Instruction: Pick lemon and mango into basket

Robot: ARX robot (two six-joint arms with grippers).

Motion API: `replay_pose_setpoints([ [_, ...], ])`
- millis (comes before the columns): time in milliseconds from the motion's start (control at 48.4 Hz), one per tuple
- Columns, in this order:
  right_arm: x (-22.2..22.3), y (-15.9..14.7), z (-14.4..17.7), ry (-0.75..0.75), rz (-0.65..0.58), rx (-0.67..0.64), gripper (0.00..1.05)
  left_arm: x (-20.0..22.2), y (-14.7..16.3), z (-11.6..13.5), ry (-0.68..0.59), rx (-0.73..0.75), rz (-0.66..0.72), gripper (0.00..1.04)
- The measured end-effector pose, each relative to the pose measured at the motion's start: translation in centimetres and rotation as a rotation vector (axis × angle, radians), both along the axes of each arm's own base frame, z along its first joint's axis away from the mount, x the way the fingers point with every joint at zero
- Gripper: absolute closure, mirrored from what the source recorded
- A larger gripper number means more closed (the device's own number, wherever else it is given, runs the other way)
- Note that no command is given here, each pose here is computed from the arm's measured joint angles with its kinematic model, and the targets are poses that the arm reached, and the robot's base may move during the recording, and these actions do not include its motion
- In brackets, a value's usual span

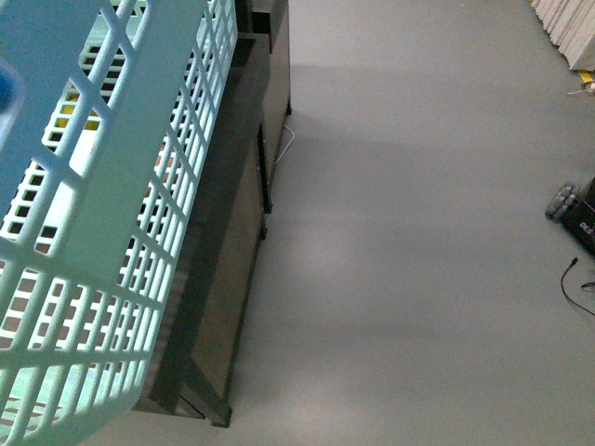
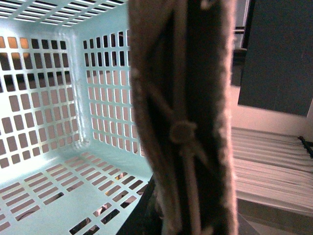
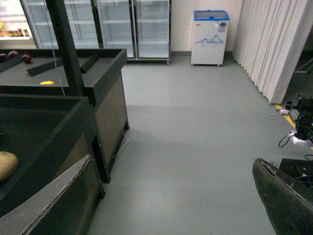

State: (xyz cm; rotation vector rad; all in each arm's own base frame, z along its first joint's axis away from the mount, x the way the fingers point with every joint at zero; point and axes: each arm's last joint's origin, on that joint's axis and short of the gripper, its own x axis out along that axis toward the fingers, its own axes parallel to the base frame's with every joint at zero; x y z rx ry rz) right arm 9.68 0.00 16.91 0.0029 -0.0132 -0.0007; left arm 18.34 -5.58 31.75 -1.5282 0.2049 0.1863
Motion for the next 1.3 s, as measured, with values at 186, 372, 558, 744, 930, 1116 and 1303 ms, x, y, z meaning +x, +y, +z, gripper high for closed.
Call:
replay_pose_setpoints([
  [186, 0.00, 0.00, 0.00, 0.000, 0.001, 0.000, 0.09, -0.01, 0.01, 0.01, 0.000, 0.000, 0.001, 1.00],
  [372, 0.00, 0.00, 0.00, 0.000, 0.000, 0.000, 0.09, 0.00, 0.01, 0.00, 0.000, 0.001, 0.000, 1.00],
  [558, 0.00, 0.01, 0.00, 0.000, 0.001, 0.000, 0.09, -0.01, 0.01, 0.01, 0.000, 0.001, 0.001, 1.00],
  [744, 0.00, 0.01, 0.00, 0.000, 0.002, 0.000, 0.09, -0.01, 0.00, 0.01, 0.000, -0.001, -0.002, 1.00],
  [930, 0.00, 0.00, 0.00, 0.000, 0.000, 0.000, 0.09, -0.01, 0.01, 0.01, 0.000, 0.001, 0.000, 1.00],
  [1116, -0.01, 0.00, 0.01, -0.001, 0.001, 0.000, 0.09, -0.02, 0.02, 0.02, -0.001, 0.000, 0.001, 1.00],
  [1303, 0.00, 0.01, 0.00, 0.000, 0.001, 0.000, 0.09, -0.02, 0.01, 0.01, 0.000, -0.001, -0.002, 1.00],
])
